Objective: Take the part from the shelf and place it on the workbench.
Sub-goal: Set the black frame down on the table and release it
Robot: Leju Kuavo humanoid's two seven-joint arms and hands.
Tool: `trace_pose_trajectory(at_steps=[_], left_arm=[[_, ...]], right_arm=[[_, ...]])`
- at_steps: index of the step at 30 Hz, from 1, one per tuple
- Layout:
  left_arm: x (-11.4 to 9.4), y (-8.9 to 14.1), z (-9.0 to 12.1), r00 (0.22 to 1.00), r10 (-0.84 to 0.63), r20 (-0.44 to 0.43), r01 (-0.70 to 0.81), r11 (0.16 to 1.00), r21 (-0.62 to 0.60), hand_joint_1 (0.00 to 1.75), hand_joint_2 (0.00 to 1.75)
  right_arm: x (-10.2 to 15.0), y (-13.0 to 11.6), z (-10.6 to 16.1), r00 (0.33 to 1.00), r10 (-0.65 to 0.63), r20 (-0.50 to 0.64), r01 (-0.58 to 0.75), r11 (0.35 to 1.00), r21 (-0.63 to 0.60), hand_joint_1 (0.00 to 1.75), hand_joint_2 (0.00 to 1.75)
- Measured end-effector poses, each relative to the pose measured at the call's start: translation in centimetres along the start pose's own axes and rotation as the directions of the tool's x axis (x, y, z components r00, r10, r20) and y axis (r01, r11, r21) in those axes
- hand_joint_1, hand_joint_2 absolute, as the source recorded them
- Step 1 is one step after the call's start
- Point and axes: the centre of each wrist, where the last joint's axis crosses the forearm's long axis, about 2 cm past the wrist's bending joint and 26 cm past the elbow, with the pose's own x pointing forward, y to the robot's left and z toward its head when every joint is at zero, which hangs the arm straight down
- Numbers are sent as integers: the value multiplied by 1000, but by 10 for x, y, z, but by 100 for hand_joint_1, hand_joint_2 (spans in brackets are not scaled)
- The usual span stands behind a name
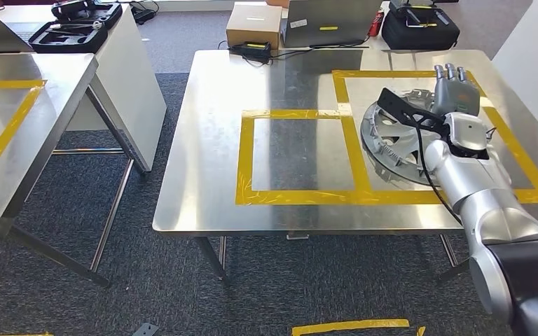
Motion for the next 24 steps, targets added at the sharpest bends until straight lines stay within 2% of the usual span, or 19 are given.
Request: trace_pose_trajectory(at_steps=[3, 9, 13, 17, 24], left_arm=[[0, 0, 0, 1000, -6, 0, 6, 1000, -4, 0, 0], [1, 0, 0, 1000, -11, -10, 11, 1000, -4, 0, 0], [0, -1, 0, 1000, -15, -15, 15, 1000, -5, 0, 0], [-1, -1, 0, 1000, -11, -19, 10, 1000, -8, 0, 0], [0, -1, 0, 1000, -6, -19, 6, 1000, -9, 0, 0]], right_arm=[[0, -1, 0, 1000, -16, 4, 16, 1000, -9, 0, 175], [-1, -7, -2, 990, -129, 54, 131, 991, -32, 0, 175], [-2, -13, -3, 956, -256, 141, 266, 962, -56, 0, 0], [-1, -27, -5, 882, -397, 255, 432, 897, -98, 0, 0], [2, -46, -8, 860, -416, 297, 475, 864, -166, 0, 0]])
